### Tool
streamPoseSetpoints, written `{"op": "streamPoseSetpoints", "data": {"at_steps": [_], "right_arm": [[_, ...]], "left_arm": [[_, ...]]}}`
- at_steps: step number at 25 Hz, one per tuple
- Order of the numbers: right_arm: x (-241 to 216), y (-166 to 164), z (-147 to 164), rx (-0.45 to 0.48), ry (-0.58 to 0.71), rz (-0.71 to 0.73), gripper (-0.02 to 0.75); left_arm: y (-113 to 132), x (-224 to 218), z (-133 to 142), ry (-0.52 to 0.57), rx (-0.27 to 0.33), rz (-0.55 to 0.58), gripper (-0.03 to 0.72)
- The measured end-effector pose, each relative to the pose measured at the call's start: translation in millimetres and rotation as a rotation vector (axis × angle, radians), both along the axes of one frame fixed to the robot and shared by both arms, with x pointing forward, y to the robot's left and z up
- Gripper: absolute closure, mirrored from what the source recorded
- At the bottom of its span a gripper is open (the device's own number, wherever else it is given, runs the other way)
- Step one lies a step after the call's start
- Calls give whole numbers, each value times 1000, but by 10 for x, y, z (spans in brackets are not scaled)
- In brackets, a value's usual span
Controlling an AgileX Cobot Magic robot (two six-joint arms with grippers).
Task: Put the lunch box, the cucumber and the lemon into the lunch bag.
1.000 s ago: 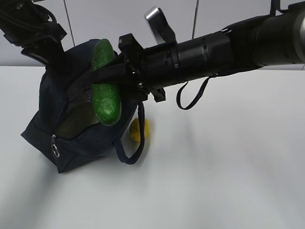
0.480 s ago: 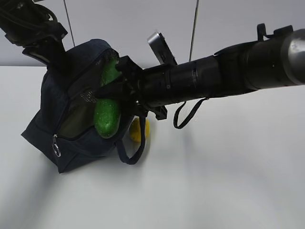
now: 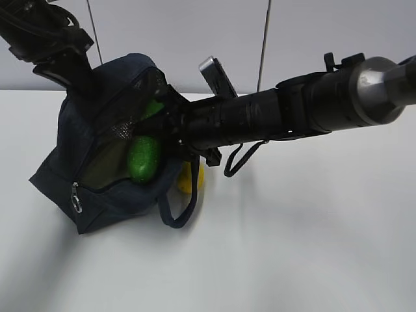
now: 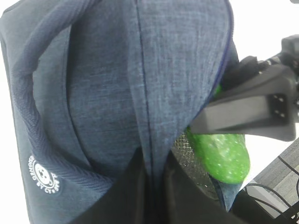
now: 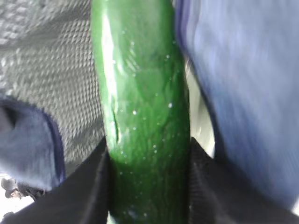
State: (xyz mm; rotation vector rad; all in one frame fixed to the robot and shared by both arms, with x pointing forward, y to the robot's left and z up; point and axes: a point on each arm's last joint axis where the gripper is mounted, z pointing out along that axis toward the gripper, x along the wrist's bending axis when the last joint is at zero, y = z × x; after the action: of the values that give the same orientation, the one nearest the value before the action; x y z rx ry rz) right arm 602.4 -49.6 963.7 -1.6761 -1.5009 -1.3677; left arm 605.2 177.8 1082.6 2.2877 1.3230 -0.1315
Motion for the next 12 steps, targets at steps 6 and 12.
{"op": "streamPoseSetpoints", "data": {"at_steps": [6, 12], "right_arm": [[195, 88, 41, 15, -47, -13, 444], [269, 120, 11, 8, -69, -14, 441]], "left_arm": [[-1, 0, 1, 0, -2, 0, 682], [-1, 0, 1, 0, -2, 0, 682]]}}
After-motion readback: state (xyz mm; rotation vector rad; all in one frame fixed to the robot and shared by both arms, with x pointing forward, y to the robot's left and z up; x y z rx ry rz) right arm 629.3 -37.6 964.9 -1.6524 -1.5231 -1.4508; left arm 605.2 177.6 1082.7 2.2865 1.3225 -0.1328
